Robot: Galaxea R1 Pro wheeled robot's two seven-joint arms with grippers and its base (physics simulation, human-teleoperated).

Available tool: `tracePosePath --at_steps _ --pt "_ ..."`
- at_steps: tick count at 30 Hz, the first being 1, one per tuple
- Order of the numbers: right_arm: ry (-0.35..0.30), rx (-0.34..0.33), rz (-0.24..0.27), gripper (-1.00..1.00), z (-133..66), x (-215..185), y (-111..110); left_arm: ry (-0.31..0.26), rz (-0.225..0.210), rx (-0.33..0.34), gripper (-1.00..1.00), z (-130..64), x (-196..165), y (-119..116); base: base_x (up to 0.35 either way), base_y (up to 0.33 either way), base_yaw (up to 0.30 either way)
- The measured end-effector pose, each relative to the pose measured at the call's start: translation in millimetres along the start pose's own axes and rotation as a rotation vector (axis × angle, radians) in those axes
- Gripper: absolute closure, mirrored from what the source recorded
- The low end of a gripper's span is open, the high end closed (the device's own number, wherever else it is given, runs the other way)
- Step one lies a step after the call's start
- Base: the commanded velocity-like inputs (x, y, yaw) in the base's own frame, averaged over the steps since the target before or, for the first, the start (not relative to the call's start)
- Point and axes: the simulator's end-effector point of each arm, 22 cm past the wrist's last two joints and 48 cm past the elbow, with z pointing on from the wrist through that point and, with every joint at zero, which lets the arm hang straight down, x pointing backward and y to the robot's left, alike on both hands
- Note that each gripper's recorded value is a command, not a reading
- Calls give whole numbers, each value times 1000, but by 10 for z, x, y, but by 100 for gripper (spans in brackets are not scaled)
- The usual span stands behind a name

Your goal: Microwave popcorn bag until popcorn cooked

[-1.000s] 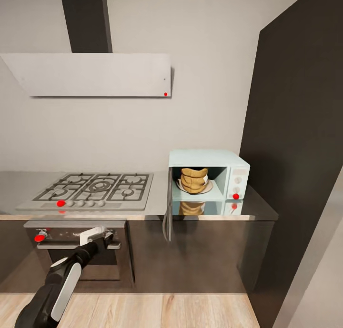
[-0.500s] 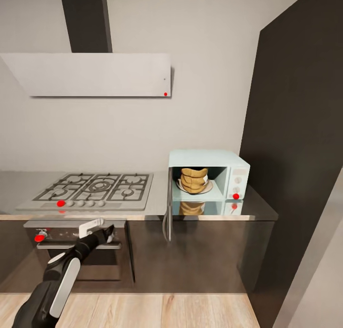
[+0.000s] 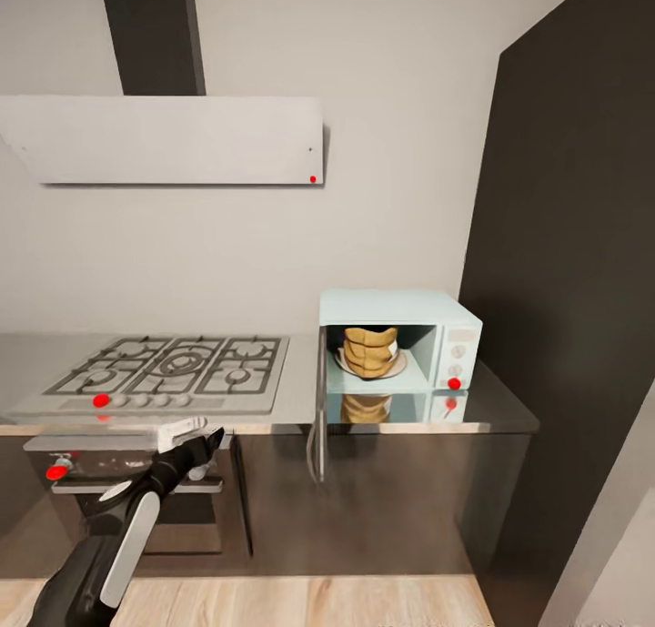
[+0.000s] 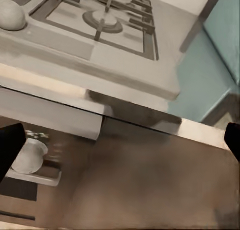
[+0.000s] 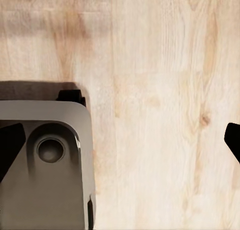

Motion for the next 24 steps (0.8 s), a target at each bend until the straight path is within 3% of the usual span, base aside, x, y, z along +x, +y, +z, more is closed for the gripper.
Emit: tracePosePath --at_steps 5,24 --pt "0 1 1 -100 0 0 -4 19 34 34 -100 14 90 -204 1 0 -262" --pt "12 1 -2 -100 10 51 -11 25 38 38 -100 40 131 -219 0 0 -266"
